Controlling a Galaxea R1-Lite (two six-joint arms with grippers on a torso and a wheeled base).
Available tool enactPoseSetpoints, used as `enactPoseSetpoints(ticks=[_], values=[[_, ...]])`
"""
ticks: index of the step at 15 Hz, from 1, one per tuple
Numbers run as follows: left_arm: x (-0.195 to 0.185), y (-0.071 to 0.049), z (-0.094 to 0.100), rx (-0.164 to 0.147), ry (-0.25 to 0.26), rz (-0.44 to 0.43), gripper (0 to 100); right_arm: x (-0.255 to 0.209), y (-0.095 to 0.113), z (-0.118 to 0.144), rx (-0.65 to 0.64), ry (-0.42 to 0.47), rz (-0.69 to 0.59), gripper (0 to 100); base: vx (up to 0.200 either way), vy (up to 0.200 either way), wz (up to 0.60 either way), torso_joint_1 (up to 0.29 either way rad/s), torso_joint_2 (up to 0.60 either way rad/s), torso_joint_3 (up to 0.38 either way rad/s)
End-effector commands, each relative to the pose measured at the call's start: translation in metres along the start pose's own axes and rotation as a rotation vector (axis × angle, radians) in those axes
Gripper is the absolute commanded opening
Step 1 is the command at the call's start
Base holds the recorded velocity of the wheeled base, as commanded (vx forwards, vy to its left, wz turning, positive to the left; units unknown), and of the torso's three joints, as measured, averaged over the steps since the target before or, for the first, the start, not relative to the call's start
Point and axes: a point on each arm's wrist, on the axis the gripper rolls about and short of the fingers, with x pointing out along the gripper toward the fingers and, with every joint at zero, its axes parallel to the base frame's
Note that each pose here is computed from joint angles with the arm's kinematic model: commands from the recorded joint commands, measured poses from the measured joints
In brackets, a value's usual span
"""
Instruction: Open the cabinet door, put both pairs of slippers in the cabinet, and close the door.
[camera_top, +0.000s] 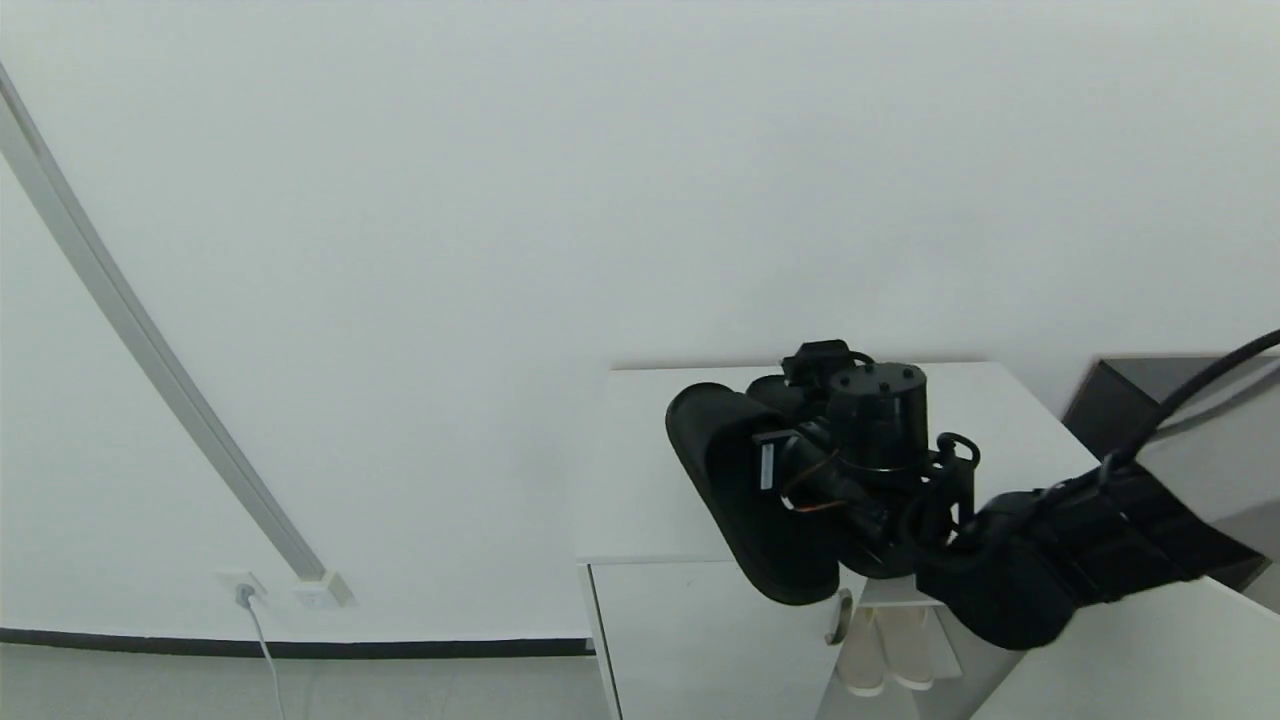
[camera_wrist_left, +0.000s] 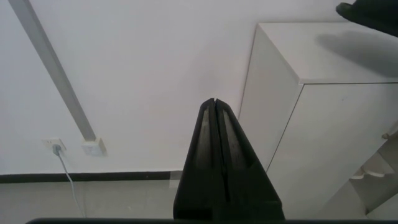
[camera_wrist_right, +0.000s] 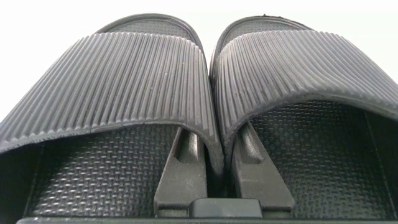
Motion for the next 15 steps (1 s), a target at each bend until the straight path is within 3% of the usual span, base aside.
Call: enactPoseSetpoints(ticks=[1, 3, 12, 15], values=[[0.0, 0.0, 0.0, 0.002, 0.001, 0.0, 0, -0.062, 0.002, 0.015, -0.005, -0.013, 0.078, 0, 0.0, 0.0, 0.0, 0.0, 0.0, 0.0], [0.0, 0.0, 0.0, 0.0, 0.001, 0.0, 0, -0.09, 0.006, 0.01, -0.029, 0.022, 0.123, 0, 0.0, 0.0, 0.0, 0.0, 0.0, 0.0], [0.0, 0.0, 0.0, -0.004, 0.001, 0.0, 0, -0.086, 0.014, -0.008, -0.055, 0.081, 0.134, 0, 0.0, 0.0, 0.0, 0.0, 0.0, 0.0], [0.0, 0.0, 0.0, -0.003, 0.001, -0.001, 0, -0.087, 0.012, -0.014, -0.063, 0.1, 0.13, 0, -0.2, 0.0, 0.0, 0.007, 0.0, 0.005]])
